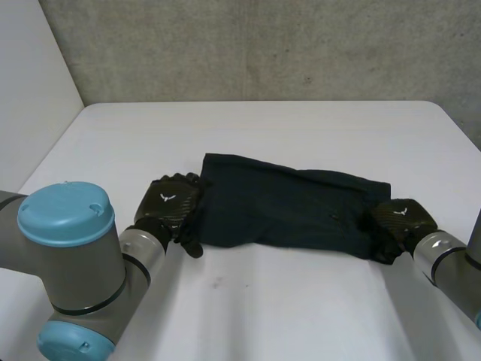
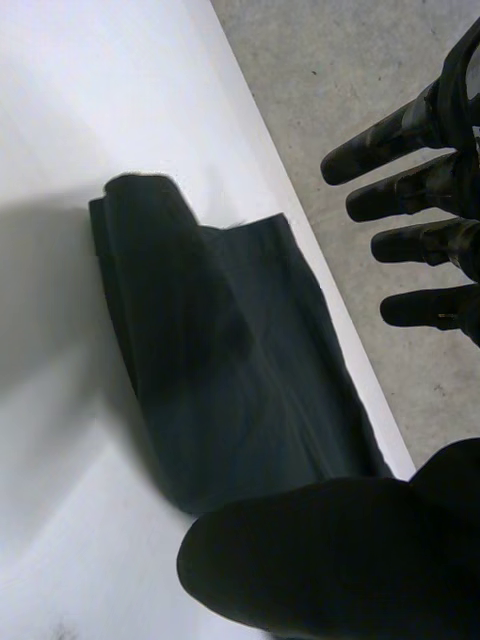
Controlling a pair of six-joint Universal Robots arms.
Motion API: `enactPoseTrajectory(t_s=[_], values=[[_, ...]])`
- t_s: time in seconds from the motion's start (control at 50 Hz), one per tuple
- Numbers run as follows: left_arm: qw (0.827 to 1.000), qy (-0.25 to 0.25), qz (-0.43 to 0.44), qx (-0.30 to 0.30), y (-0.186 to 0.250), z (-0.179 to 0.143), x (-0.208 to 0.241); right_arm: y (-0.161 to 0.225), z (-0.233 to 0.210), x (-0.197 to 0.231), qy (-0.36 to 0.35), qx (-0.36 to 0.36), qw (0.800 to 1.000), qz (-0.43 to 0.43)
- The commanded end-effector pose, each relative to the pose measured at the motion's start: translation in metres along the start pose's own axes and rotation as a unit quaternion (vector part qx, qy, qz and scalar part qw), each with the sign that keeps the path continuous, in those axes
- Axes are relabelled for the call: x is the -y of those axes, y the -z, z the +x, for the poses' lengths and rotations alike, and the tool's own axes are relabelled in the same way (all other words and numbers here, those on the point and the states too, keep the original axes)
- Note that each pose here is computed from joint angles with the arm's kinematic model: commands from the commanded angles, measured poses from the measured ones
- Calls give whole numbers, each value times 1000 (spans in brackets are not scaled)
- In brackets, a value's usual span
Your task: Fold the shorts.
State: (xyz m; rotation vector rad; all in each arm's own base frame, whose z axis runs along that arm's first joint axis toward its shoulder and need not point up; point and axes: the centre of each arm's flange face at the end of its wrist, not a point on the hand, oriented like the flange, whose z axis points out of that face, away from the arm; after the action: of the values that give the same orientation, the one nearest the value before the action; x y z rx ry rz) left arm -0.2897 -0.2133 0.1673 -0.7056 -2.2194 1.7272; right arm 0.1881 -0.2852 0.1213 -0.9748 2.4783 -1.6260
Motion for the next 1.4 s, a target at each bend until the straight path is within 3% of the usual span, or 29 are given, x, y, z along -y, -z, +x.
enactPoseTrajectory(t_s=[0.02, 0.16, 0.24, 0.32, 0.34, 0.38, 0.4, 0.48, 0.56, 0.62, 0.7, 0.78, 0.8, 0.88, 1.02, 1.06, 1.16, 1.4], values=[[1000, -1, 10, 3, 2, -1, 6, 17, 34, 30, 30, -57, 997, 36], [1000, 3, 26, 7, 6, -3, 16, 37, 65, 53, 134, -95, 986, 28], [999, 5, 30, 11, 6, -5, 19, 38, 71, 71, 230, -105, 967, 34], [999, 6, 35, 13, 7, -6, 21, 37, 20, 104, 346, -55, 931, 102], [999, 6, 37, 15, 8, -8, 23, 38, -10, 118, 392, -30, 909, 141], [999, 7, 41, 18, 8, -9, 26, 39, -36, 128, 425, -2, 888, 175], [999, 7, 43, 19, 8, -10, 27, 40, -60, 134, 450, 28, 868, 208], [998, 10, 53, 26, 11, -16, 33, 39, -113, 137, 472, 109, 831, 274], [997, 13, 69, 38, 11, -25, 43, 32, -160, 121, 463, 191, 813, 296], [995, 15, 85, 44, 10, -29, 53, 28, -176, 108, 443, 227, 820, 283], [993, 11, 109, 46, 7, -32, 68, 28, -178, 103, 375, 258, 855, 249], [990, 10, 135, 48, 0, -34, 88, 37, -169, 118, 259, 271, 900, 224], [989, 11, 142, 49, -1, -35, 92, 39, -157, 126, 198, 269, 918, 214], [987, 9, 156, 43, -15, -31, 101, 35, -107, 140, 45, 236, 953, 186], [986, 1, 161, -41, -44, 9, 105, 35, -48, 144, -123, 160, 966, 162], [986, -4, 145, -80, -53, 28, 95, 32, -42, 141, -131, 140, 969, 157], [990, -8, 91, -106, -67, 48, 63, 11, -44, 116, -113, 117, 980, 113], [997, -31, -62, -28, -81, 39, -18, -40, -65, 60, -53, 127, 990, 31]])
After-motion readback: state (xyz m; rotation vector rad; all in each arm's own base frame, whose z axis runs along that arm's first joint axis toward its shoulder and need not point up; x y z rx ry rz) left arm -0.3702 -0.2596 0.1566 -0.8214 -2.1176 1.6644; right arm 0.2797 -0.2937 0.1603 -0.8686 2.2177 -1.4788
